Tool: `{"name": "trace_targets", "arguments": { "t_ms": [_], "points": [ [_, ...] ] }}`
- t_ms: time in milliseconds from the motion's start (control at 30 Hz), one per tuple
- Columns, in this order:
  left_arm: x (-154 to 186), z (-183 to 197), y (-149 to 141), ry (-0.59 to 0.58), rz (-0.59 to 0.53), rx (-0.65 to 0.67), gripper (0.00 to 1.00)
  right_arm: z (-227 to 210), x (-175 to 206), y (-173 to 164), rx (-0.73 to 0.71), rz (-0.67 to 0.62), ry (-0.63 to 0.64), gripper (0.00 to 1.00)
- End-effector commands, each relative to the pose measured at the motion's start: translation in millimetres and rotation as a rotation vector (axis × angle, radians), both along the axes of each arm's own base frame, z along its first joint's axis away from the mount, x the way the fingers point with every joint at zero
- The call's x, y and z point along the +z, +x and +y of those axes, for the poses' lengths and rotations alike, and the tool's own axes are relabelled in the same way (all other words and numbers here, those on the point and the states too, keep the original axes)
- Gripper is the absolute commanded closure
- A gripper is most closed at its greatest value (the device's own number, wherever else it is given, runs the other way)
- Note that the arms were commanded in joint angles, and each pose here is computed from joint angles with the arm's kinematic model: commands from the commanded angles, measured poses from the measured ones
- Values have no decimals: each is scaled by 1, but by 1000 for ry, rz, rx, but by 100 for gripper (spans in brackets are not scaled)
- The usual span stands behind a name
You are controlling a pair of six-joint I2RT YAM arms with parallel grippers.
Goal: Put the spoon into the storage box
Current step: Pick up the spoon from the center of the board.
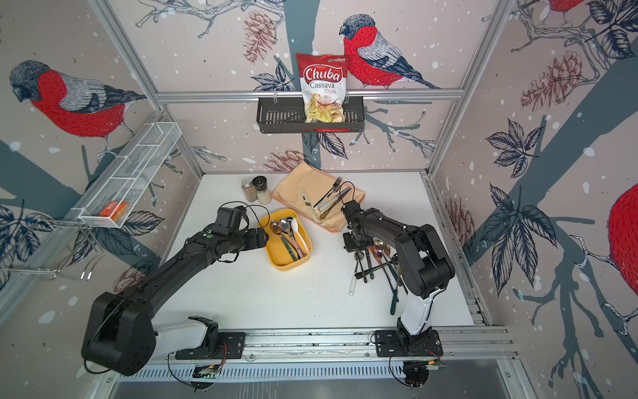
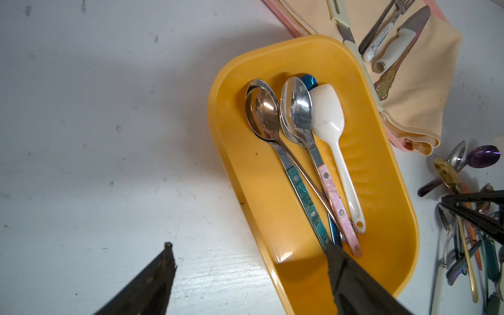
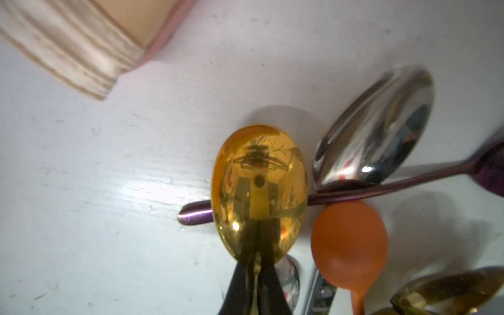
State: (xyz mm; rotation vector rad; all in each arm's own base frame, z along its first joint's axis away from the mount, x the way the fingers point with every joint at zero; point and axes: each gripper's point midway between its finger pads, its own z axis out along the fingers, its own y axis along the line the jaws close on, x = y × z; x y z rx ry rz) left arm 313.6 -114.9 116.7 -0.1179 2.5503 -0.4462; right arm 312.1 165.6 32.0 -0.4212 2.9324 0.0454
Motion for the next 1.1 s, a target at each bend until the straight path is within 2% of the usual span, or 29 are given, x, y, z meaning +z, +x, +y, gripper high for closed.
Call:
{"name": "trace_targets", "arguments": {
  "t_ms": [0, 200, 433, 833, 1067],
  "points": [
    [4, 3, 2, 5, -19, 14, 11, -1, 15, 0, -25, -16, -9, 94],
    [-2, 11, 0, -8, -11, 57, 11, 19, 49, 7, 8, -62, 9, 95],
    [-16, 27, -7, -113, 23, 133, 11, 80, 89, 23, 115, -132, 62, 95],
    [-34, 33, -18, -190, 56, 189, 11, 217, 105, 52, 326, -175, 179, 96],
    [-40, 32, -23, -198, 78, 193, 11, 259, 90, 53, 380, -161, 224, 96]
  ]
}}
